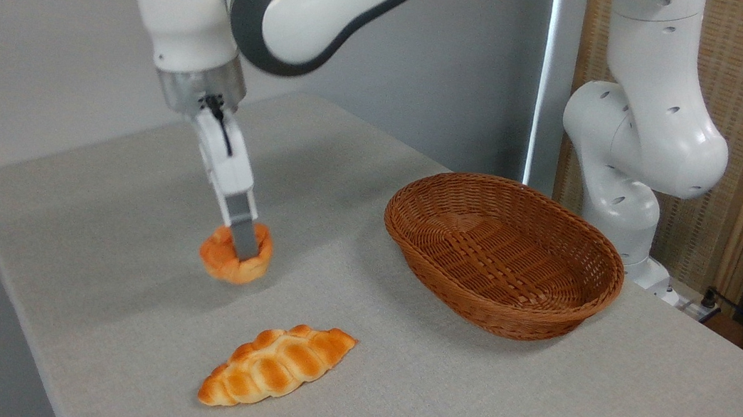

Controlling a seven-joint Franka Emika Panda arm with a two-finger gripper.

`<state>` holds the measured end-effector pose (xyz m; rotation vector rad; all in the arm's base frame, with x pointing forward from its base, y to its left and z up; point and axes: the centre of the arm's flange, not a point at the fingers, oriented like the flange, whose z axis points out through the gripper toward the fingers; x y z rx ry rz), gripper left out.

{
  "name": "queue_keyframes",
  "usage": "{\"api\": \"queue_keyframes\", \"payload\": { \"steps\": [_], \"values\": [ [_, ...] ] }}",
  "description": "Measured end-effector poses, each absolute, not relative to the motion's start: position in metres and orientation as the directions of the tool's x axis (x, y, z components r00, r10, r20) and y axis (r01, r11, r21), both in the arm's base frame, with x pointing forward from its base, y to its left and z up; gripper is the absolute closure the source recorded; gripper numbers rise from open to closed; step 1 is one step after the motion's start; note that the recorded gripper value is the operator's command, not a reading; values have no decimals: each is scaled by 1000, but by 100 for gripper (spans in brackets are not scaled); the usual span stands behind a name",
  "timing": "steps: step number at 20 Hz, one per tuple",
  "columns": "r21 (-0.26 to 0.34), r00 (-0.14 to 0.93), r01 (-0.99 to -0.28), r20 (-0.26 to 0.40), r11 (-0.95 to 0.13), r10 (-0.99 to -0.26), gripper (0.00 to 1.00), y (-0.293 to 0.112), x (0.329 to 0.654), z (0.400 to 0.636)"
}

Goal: Put bread into the basket
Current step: 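Carry the held bun over the wicker basket and lower it inside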

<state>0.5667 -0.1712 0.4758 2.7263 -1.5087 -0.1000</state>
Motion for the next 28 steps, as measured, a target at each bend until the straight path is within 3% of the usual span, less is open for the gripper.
{"api": "queue_keyframes", "payload": {
  "steps": [7, 13, 17, 22, 28],
  "values": [
    [125, 441, -881, -136, -457, -887, 56, -144, 510, 547],
    [159, 358, -911, -148, -380, -922, 56, -112, 463, 575],
    [175, 304, -929, -141, -326, -942, 56, -94, 421, 572],
    [203, 251, -939, -150, -278, -956, 56, -95, 361, 553],
    [271, 131, -945, -197, -182, -972, 54, -127, 331, 513]
  ]
}}
